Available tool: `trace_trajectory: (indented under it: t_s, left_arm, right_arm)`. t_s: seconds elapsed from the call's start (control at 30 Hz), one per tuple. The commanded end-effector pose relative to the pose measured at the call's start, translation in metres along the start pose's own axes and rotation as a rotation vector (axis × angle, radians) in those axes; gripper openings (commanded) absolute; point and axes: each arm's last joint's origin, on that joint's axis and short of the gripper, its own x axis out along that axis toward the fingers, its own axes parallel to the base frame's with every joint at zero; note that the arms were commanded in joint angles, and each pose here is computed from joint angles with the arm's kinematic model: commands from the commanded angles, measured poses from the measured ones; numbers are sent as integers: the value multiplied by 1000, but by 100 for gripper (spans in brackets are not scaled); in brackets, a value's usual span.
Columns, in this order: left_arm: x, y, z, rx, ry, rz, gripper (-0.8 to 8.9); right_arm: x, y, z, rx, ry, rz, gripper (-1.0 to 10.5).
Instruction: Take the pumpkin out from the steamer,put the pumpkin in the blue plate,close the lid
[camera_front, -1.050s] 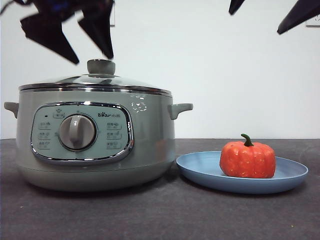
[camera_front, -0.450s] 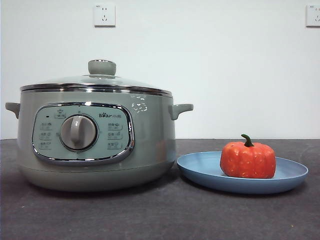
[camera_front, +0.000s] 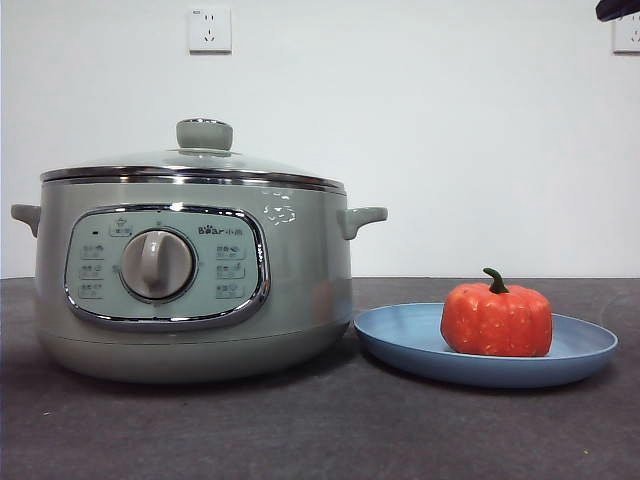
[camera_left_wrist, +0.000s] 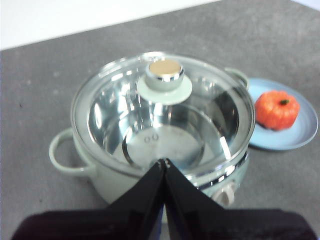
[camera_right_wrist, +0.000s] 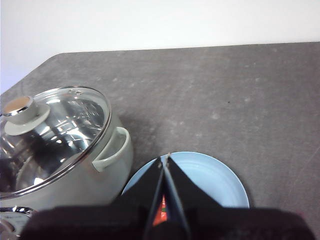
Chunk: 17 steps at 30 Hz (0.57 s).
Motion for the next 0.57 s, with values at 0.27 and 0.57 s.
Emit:
trace_trajectory:
  t_s: [0.27, 0.57]
  left_arm:
    - [4, 0, -1, -5, 19, -3, -3]
    - [-14, 5, -6, 27, -18, 44, -3]
  right_arm:
    - [0, 0, -1, 17, -4, -2, -17]
    - [0, 0, -1, 17, -3, -2, -17]
